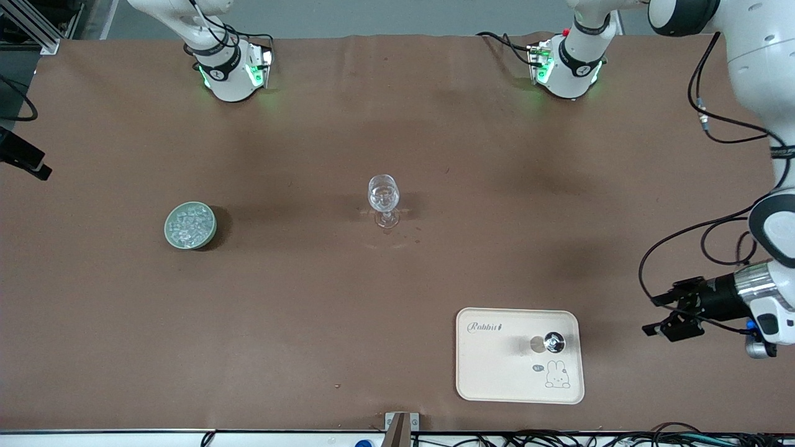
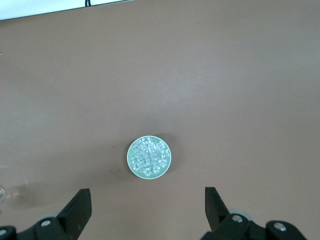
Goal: Pour wine and add ice with both arms
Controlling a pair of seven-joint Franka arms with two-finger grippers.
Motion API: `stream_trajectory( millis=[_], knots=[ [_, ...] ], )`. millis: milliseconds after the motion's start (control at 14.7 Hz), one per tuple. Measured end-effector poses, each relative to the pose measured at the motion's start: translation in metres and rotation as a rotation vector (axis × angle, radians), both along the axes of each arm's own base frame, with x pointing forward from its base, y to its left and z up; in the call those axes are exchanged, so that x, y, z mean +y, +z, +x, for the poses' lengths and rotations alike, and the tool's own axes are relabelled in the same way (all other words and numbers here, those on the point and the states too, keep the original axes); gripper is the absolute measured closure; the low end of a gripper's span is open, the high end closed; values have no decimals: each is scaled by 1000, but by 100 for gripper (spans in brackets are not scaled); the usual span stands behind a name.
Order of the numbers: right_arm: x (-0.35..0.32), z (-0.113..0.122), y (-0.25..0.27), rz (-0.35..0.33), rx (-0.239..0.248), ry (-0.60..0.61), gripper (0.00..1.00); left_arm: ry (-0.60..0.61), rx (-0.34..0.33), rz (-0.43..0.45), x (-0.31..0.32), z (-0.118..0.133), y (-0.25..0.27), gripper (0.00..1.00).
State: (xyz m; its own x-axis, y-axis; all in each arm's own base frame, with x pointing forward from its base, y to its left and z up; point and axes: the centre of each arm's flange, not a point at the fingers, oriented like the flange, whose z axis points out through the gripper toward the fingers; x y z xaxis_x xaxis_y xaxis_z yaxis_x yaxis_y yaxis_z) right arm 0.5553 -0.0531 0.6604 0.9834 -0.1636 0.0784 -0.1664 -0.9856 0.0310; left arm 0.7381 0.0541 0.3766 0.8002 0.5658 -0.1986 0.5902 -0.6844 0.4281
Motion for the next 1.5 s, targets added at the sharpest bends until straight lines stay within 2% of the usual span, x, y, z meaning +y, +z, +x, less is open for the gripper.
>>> stream_trajectory(
  millis=[273, 545, 750, 1091, 1500],
  knots=[
    [4, 0, 0, 13, 0, 5, 0, -249, -76, 184, -5, -17, 49, 3],
    [5, 0, 0, 15, 0, 7, 0, -381, -135, 294, -31, -50, 110, 2],
    [5, 0, 0, 16, 0, 7, 0, -496, -168, 392, -74, -82, 151, 0],
    [5, 0, 0, 16, 2, 8, 0, -578, -210, 442, -113, -138, 197, 0],
    [6, 0, 0, 16, 1, 8, 0, -651, -184, 465, -140, -174, 229, 0]
  ],
)
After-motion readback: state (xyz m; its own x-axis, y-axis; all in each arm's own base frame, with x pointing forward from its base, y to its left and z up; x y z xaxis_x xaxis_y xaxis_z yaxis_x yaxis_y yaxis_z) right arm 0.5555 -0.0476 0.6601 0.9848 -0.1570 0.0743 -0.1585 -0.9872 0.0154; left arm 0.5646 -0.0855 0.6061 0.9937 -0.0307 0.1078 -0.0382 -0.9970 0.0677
